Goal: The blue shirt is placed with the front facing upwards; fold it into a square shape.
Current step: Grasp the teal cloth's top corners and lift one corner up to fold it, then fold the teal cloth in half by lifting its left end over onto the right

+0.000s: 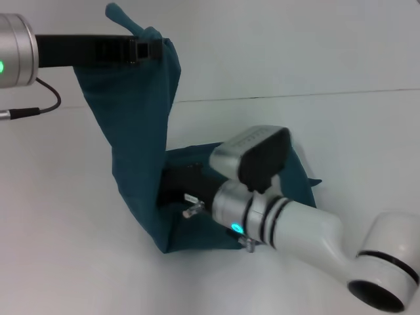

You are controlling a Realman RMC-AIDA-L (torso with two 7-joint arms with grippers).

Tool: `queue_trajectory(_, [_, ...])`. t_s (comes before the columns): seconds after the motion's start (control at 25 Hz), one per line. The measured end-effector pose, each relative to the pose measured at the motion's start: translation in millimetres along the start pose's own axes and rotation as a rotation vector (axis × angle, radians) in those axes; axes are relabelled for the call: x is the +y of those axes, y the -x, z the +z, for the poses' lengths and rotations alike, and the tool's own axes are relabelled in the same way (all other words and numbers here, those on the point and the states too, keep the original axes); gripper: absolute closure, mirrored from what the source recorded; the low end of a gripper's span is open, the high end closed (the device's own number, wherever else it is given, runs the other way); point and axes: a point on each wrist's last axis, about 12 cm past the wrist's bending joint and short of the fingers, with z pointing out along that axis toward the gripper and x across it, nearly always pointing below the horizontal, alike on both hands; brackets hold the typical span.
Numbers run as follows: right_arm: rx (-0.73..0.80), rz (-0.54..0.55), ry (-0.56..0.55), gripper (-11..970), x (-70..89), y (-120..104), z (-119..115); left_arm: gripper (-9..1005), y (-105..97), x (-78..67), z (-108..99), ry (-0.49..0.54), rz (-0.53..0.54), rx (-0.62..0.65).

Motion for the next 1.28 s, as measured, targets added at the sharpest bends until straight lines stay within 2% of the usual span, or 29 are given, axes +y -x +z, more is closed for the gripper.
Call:
queue_trajectory(0.12, [-0.067, 0.066, -0.053, 958, -16.5, -11.7, -21.1, 961, -1.9, 0.6, 2.1, -0.002, -0.004, 0.006])
queue_trajectory(0.32, [-0.272, 0.142, -0.229, 958, -63.3, -29.8, -78.7, 961, -6.9, -0.2, 10.9, -0.023, -0.011, 0.013])
queue_trajectory(0.52, [-0.414, 0.212, -0.38, 958, -113.6, -29.4, -131.0, 961, -14.8, -1.0, 30.8, -0.056, -0.031, 0.02])
queue_trajectory(0.64, [-0.434, 0.241, -0.452, 958, -135.1, -29.7, -153.0, 961, -24.1, -1.0, 47.6, -0.058, -0.053, 0.034])
queue_trajectory(0.88, [-0.467, 0.261, -0.545, 958, -153.4, -33.2, -181.0, 962, -43.6, -8.5, 79.3, -0.087, -0.091, 0.047])
queue_trajectory(1.28, [-0.461, 0.266, -0.566, 958, -159.2, -34.1, -189.0, 962, -86.8, -26.3, 141.1, -0.075, -0.115, 0.066])
